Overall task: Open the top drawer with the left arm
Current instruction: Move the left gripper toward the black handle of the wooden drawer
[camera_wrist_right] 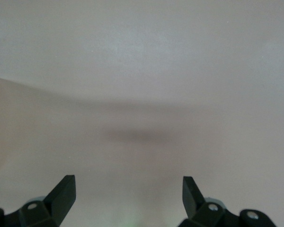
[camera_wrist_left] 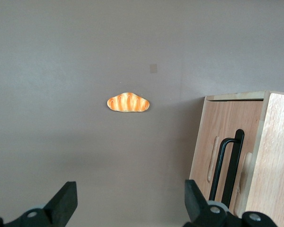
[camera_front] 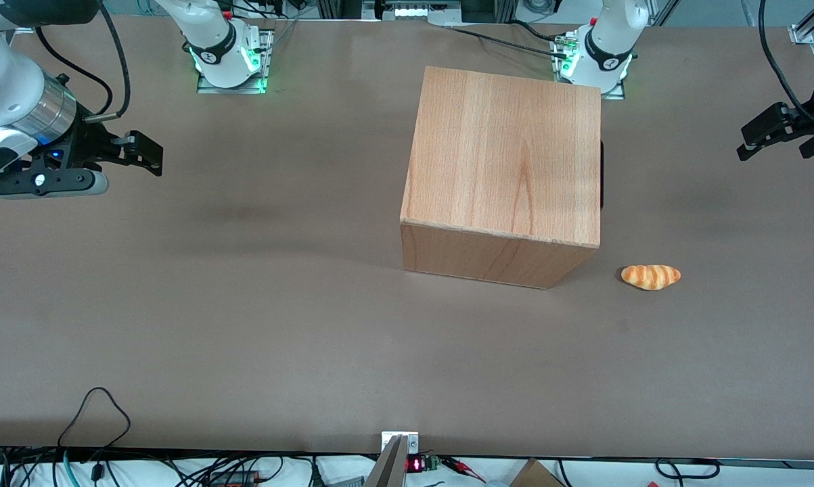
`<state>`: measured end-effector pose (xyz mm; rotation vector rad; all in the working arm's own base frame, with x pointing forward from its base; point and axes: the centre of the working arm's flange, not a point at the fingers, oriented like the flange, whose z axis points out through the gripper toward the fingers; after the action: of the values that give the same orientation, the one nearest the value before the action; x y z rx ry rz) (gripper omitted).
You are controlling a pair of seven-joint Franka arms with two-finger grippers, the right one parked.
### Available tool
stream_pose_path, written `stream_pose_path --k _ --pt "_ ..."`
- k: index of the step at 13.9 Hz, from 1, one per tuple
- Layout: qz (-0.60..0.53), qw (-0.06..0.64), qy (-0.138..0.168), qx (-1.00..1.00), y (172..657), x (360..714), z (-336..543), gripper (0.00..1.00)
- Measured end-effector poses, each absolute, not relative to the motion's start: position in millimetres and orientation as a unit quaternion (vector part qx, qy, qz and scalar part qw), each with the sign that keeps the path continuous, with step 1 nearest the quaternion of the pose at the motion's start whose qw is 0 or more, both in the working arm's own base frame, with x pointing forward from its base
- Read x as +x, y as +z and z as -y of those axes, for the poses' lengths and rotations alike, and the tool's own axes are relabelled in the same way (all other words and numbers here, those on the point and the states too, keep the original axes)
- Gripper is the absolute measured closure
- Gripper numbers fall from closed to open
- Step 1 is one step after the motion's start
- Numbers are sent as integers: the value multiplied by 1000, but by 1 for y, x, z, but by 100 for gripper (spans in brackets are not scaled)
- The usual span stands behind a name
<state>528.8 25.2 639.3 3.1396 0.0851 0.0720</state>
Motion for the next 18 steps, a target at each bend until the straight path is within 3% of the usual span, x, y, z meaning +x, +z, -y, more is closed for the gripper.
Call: stream_pose_path --k 8,15,18 --pt "-7 0 16 1000 648 527 -24 0" --pt "2 37 -47 998 584 545 -31 0" --pt "-1 76 -58 995 545 550 -29 0"
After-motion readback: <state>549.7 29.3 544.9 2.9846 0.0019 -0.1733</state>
